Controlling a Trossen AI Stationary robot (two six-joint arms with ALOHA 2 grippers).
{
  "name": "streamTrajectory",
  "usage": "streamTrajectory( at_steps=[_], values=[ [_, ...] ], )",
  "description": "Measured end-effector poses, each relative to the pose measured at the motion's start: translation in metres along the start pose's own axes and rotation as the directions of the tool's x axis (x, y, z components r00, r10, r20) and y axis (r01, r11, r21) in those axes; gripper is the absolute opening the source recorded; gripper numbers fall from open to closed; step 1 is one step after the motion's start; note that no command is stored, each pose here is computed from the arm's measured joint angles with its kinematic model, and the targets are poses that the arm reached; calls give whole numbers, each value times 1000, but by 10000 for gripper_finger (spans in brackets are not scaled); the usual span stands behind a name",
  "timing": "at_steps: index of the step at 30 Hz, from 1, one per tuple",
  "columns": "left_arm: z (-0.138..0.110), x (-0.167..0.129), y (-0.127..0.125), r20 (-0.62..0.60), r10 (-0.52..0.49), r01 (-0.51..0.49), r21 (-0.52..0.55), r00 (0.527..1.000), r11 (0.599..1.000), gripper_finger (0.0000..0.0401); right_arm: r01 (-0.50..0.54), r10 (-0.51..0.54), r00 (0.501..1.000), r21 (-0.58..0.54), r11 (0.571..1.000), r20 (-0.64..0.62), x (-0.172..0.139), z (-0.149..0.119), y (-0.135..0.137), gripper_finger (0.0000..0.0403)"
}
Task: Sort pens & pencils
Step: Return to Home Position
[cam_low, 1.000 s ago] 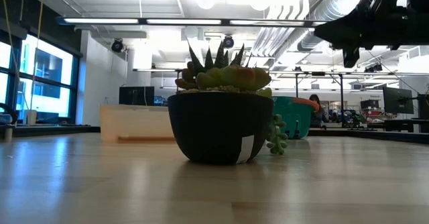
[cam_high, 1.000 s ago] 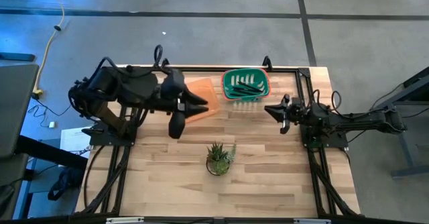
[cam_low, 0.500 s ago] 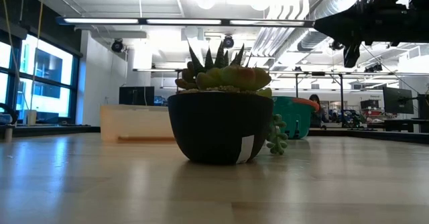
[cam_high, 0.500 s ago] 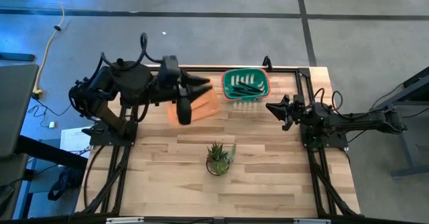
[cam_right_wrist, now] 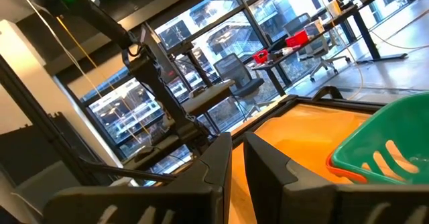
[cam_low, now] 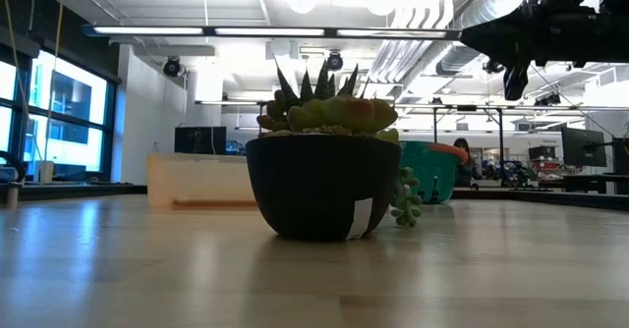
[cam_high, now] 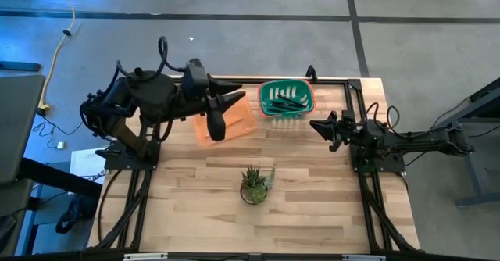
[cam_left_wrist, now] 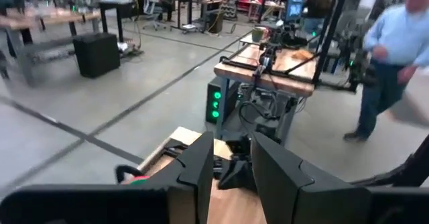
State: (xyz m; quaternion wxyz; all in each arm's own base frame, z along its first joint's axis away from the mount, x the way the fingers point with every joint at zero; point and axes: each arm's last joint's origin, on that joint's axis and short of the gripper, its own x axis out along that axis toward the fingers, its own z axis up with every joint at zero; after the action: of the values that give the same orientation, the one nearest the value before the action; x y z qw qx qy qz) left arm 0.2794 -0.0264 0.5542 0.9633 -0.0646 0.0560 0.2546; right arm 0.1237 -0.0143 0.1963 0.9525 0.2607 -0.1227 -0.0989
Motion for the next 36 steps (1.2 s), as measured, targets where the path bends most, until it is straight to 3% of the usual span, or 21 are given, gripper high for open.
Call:
streamTrajectory(
  at_steps=[7,11,18,22,25,28,32,36],
  values=[
    [-3,0,1,-27,6,1,257,1000,966,88,1,-1,1000,-6,1000,0,0,0,0,32],
    [-5,0,1,-50,-5,22,337,999,941,88,1,-1,1000,-2,1000,0,0,0,0,32],
    [-6,-1,-3,-85,-150,170,324,985,931,88,-18,18,1000,18,1000,-11,0,0,0,32],
    [-20,-3,-3,-244,-227,301,331,943,894,88,-119,117,991,-30,992,-64,0,-2,4,32],
    [-33,-6,3,-356,-149,257,280,923,925,91,-168,165,985,-74,983,-46,-1,1,6,32],
    [-40,-8,5,-438,-156,304,290,885,908,95,-199,203,979,-142,970,15,-2,7,10,32],
    [-35,-13,6,-417,-209,339,265,885,903,96,-209,228,971,-205,956,74,-5,14,13,32],
    [-22,-24,16,-303,-153,237,262,941,936,95,-208,233,968,-218,954,96,-8,17,13,32]
  ],
)
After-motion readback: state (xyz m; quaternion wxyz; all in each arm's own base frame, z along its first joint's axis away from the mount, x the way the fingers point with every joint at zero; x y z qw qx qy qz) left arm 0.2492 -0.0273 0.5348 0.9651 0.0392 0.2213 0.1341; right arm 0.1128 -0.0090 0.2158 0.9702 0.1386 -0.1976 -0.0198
